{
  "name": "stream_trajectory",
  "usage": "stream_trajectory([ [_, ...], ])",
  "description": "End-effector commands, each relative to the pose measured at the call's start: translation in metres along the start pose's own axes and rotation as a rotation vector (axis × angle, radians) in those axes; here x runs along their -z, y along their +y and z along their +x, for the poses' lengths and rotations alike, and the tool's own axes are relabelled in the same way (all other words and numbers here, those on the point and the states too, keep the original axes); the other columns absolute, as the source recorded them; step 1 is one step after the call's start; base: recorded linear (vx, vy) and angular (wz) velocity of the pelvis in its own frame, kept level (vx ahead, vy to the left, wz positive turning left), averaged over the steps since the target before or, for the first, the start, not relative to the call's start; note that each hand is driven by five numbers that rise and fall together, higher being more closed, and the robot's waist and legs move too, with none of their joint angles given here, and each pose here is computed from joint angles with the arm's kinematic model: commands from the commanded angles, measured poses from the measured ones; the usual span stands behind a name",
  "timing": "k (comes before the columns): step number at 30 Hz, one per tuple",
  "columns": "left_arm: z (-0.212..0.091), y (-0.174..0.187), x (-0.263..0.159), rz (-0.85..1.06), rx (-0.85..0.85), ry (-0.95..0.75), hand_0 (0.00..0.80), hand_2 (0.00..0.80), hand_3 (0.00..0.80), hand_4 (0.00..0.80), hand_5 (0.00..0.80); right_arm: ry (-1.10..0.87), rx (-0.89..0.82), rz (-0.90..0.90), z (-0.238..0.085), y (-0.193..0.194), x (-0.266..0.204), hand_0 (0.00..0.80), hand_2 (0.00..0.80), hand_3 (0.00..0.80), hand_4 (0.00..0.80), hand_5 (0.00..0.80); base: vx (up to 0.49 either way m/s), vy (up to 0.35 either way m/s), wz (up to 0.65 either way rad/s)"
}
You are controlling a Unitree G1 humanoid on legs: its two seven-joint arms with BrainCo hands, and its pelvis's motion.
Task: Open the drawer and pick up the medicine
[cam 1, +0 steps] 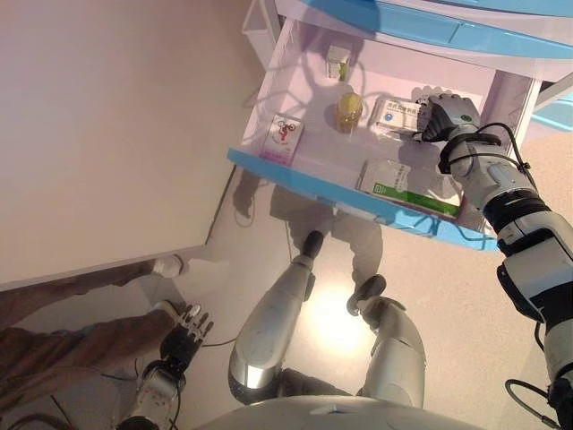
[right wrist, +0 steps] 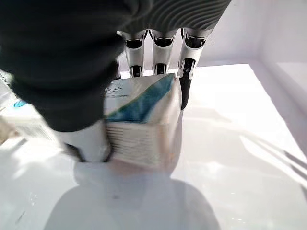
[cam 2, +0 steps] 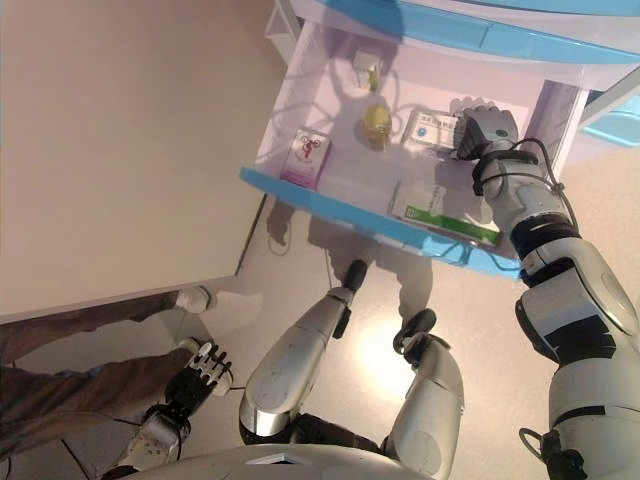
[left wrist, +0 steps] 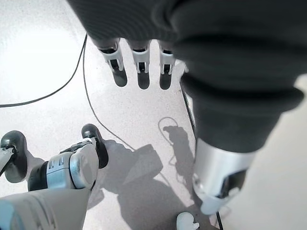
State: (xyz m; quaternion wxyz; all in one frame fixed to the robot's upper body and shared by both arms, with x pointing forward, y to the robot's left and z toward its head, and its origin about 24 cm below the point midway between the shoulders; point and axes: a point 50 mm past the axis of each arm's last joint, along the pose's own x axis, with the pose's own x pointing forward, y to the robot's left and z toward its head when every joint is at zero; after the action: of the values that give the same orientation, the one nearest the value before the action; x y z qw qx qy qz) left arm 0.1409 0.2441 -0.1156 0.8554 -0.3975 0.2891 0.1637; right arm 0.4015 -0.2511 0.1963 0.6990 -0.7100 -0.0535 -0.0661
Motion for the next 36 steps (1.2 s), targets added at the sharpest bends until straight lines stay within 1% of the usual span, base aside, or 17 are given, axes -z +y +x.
stream_trajectory([
  [1, -0.023, 0.025, 0.014, 0.056, -0.063, 0.073, 0.0, 0.0, 0.0, 0.0, 0.0, -0.023, -0.049, -0.074, -0.004, 0.011, 0.002, 0.8, 0.8, 0.8, 0.8, 0.8, -0.005, -0.031, 0.0],
  [8, -0.023, 0.025, 0.014, 0.055, -0.068, 0.069, 0.0, 0.0, 0.0, 0.0, 0.0, -0.066, -0.024, -0.061, -0.005, 0.008, -0.004, 0.8, 0.8, 0.8, 0.8, 0.8, 0.0, 0.0, 0.0],
  [15, -0.024, 0.025, 0.014, 0.056, -0.064, 0.063, 0.0, 0.0, 0.0, 0.0, 0.0, -0.165, 0.037, -0.028, -0.007, -0.002, -0.023, 0.8, 0.8, 0.8, 0.8, 0.8, -0.007, -0.01, -0.04],
  [20, -0.024, 0.023, 0.013, 0.05, -0.06, 0.048, 0.0, 0.0, 0.0, 0.0, 0.0, -0.266, 0.1, 0.008, -0.017, -0.01, -0.041, 0.8, 0.8, 0.8, 0.8, 0.8, -0.015, -0.023, -0.04],
  [26, -0.022, 0.021, 0.011, 0.041, -0.059, 0.034, 0.0, 0.0, 0.0, 0.0, 0.0, -0.382, 0.149, 0.009, -0.03, -0.017, -0.056, 0.8, 0.8, 0.8, 0.8, 0.8, -0.015, -0.023, -0.1],
  [36, -0.02, 0.024, 0.007, 0.025, -0.08, 0.003, 0.0, 0.0, 0.0, 0.0, 0.0, -0.461, 0.198, 0.015, -0.054, -0.027, -0.058, 0.8, 0.8, 0.8, 0.8, 0.8, -0.032, -0.023, -0.16],
])
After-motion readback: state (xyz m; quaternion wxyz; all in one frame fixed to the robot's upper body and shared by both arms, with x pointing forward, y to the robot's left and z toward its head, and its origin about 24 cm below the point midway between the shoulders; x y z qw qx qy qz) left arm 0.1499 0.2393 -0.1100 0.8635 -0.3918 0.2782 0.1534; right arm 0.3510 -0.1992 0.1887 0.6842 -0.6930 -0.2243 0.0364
